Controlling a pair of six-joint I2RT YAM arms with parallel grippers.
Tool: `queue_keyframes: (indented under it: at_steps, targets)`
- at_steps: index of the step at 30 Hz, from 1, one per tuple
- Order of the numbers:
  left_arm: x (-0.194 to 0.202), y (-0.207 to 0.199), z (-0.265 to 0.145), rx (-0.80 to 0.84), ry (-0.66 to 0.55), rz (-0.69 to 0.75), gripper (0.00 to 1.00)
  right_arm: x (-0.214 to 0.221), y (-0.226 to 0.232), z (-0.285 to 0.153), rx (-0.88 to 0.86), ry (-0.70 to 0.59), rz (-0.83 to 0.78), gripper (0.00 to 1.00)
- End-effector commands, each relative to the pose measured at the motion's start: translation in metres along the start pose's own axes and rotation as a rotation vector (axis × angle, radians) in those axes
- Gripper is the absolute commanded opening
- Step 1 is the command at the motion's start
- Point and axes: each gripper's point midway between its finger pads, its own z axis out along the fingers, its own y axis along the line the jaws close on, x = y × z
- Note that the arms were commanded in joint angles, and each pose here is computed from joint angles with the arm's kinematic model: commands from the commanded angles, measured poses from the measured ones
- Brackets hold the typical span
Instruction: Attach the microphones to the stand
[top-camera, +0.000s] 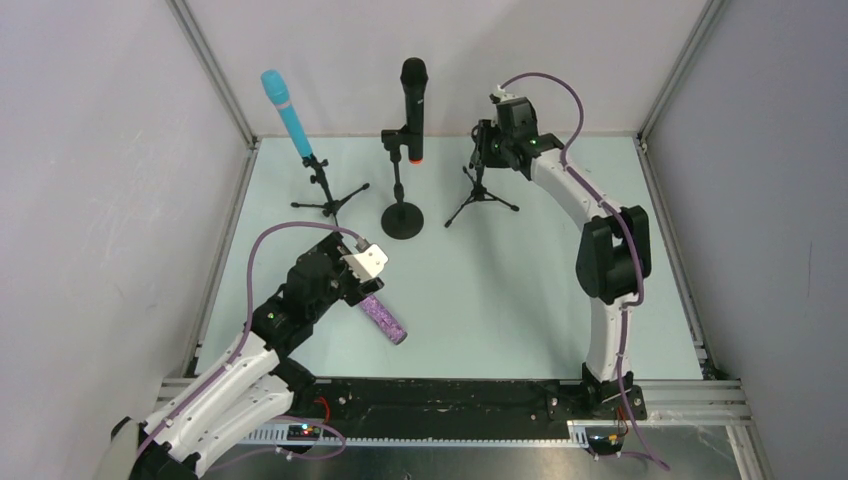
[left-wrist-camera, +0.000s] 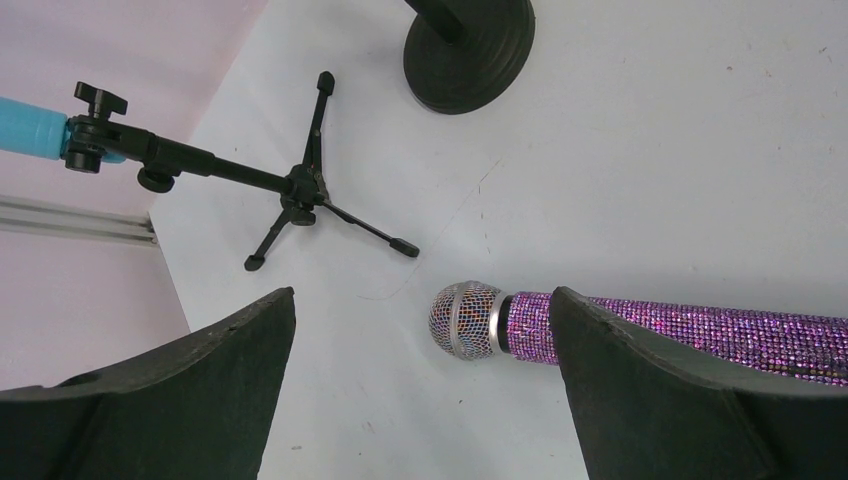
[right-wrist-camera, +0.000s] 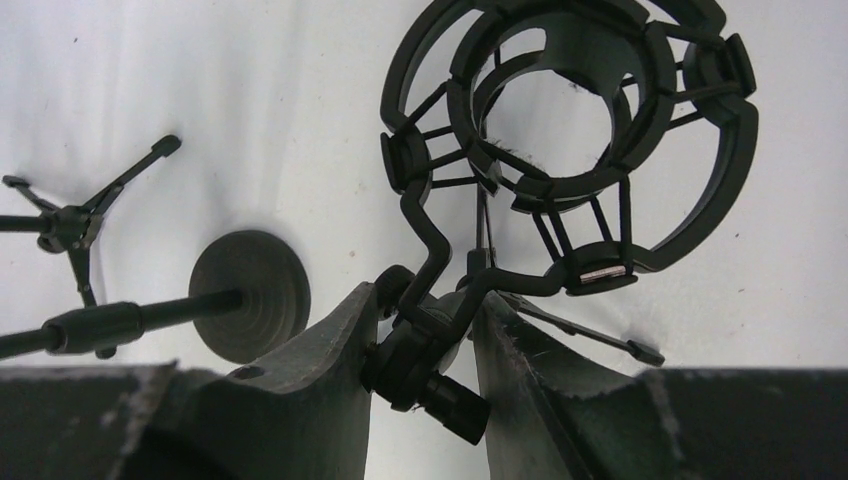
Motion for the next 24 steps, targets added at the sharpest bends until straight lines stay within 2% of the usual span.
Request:
queue_keyframes:
  at_steps: [1, 15, 24]
  targets:
    - [-0.005, 0.002, 0.0, -0.01, -0.029, 0.022, 1.0, -0.022, 0.009, -0.034, -0.045, -0.088, -0.013, 0.21]
    - [-0.005, 0.002, 0.0, -0.013, -0.028, 0.023, 1.0, 0.018, 0.009, -0.091, -0.054, -0.038, -0.013, 0.13]
    - [-0.005, 0.002, 0.001, -0.013, -0.023, 0.02, 1.0, 0.057, 0.017, -0.12, 0.022, 0.015, -0.136, 0.13]
